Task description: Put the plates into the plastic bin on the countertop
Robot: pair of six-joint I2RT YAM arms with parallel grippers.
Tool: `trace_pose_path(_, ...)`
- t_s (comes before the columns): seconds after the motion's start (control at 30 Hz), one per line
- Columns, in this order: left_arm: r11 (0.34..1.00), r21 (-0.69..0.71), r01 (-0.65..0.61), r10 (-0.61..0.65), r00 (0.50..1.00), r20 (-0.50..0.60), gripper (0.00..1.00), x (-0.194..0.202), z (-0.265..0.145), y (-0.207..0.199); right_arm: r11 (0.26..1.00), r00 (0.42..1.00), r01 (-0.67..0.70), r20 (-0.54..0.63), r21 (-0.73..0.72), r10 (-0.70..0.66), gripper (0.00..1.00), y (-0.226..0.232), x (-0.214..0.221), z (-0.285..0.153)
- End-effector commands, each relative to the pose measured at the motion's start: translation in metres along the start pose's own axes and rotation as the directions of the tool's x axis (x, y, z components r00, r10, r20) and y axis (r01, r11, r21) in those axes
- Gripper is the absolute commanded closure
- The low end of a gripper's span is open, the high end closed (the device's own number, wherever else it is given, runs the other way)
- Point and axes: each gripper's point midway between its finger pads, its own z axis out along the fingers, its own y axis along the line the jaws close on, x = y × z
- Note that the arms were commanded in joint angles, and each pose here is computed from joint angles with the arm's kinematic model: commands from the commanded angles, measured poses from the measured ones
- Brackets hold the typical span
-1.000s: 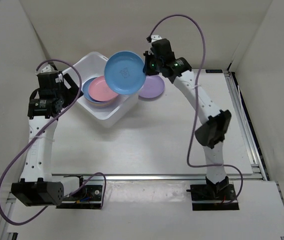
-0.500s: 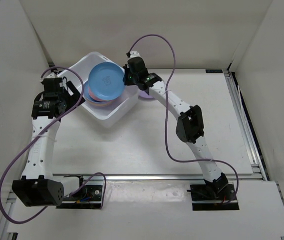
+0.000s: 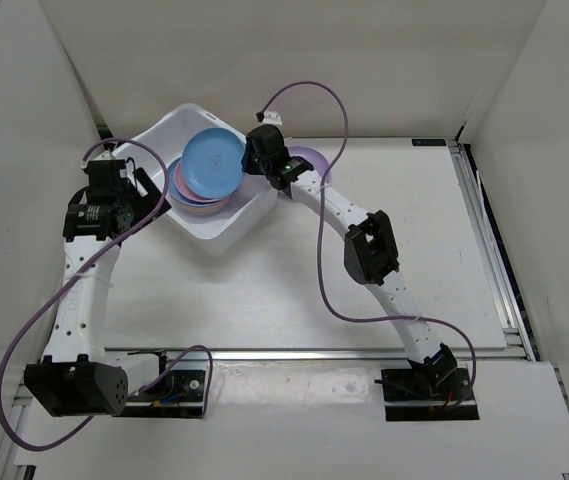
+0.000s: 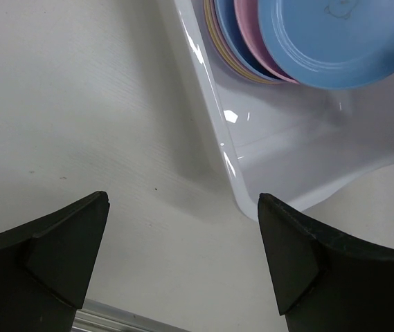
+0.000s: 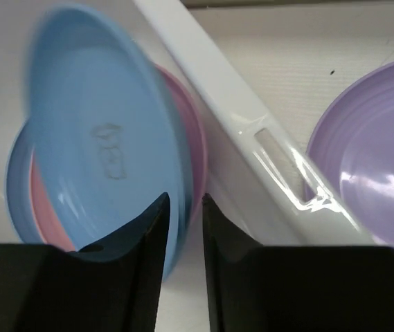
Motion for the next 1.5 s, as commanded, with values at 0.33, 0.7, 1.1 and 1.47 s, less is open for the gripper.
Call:
trace_pose_path(0.33, 1.000, 0.022, -0.016, 0.016, 1.000, 0.020, 0.01, -0.008, -0.005, -0.005, 0.970, 0.991, 0.057, 0.132, -0.236, -0.026, 0.12, 0.064, -0.084, -0.062)
trace_pose_path(0.7, 0.995, 0.067, -0.071, 0.071, 0.997, 0.001, 0.01, -0.014, 0.007, -0.018, 0.981, 0.990, -0.042, 0.121, -0.189, 0.066, 0.01, -0.042, -0.171, -0.139)
trace_pose_path(1.1, 0.995, 0.044, -0.089, 0.089, 0.996, 0.010, 0.01, -0.021, 0.014, -0.016, 0.984, 0.987, -0.005, -0.157, 0.177, 0.033, 0.01, -0.199, -0.079, -0.095)
trace_pose_path(1.47, 0.995, 0.034, -0.092, 0.093, 0.996, -0.007, 0.01, -0.016, 0.019, -0.014, 0.975, 0.968, -0.066, -0.222, 0.211, 0.114, 0.01, -0.233, -0.020, -0.037)
